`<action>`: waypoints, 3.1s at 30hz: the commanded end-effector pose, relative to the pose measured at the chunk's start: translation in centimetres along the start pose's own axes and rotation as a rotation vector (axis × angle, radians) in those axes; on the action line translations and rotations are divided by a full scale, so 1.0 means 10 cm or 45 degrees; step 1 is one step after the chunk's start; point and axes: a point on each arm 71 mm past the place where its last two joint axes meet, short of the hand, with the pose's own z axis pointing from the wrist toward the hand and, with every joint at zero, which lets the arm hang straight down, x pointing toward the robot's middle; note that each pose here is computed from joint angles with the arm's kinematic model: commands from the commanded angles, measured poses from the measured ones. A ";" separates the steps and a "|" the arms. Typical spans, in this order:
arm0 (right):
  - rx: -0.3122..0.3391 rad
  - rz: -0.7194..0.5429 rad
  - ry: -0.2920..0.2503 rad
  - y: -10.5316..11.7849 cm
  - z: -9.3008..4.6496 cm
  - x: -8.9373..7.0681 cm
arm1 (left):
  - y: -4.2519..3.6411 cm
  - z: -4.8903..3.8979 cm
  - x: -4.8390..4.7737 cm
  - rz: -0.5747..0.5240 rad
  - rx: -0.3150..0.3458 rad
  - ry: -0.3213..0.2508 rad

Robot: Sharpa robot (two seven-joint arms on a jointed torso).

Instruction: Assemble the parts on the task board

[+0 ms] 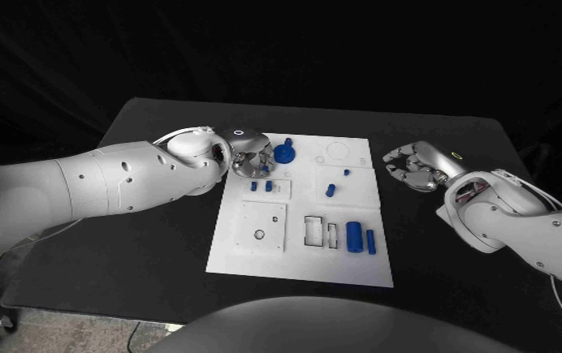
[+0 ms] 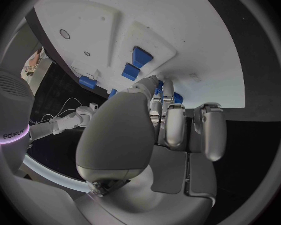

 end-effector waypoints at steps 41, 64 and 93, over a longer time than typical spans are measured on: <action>-0.023 -0.001 -0.015 0.02 -0.01 -0.02 | 0.314 -0.169 -0.100 -0.100 -0.067 -0.165; -0.252 -0.214 0.210 0.67 0.27 -0.16 | 0.300 -0.487 -0.384 -1.479 0.136 -0.701; -0.315 -0.412 0.188 0.73 0.38 0.19 | 0.060 -0.554 -0.344 -1.784 0.266 -0.624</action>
